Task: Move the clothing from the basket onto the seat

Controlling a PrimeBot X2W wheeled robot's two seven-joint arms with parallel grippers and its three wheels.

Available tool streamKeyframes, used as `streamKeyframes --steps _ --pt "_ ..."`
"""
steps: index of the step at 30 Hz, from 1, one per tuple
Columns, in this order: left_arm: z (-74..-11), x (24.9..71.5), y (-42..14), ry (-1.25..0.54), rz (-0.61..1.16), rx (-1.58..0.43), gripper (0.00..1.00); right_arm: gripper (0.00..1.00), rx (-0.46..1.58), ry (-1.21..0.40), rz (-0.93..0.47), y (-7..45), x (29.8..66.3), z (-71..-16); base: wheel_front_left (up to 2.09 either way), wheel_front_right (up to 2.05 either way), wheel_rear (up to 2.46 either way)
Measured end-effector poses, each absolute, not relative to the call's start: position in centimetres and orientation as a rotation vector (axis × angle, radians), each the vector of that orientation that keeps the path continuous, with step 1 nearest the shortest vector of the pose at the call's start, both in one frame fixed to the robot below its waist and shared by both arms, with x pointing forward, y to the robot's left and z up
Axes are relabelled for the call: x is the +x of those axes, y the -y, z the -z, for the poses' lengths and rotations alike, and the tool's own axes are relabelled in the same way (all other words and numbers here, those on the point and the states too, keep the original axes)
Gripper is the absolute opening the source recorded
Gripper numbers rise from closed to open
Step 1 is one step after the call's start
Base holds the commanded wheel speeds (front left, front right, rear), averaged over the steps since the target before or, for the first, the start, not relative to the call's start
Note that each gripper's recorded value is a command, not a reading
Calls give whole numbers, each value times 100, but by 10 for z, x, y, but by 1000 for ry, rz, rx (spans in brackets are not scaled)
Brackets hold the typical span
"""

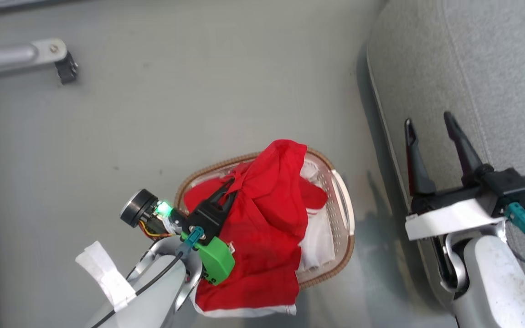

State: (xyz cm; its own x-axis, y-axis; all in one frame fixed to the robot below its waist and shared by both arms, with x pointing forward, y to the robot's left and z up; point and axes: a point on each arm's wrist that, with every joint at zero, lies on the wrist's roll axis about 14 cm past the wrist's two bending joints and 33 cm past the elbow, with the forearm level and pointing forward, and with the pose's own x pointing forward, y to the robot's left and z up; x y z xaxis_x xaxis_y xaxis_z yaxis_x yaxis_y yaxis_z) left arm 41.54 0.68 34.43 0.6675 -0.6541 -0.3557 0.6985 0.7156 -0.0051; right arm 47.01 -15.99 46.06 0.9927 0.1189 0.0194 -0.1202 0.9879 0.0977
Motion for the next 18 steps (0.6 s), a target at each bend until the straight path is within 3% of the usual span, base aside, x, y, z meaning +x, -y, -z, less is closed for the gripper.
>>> streamKeyframes --steps 18 --pt "-551 438 -39 197 734 443 0 100 101 147 -190 137 398 -533 0 0 0"
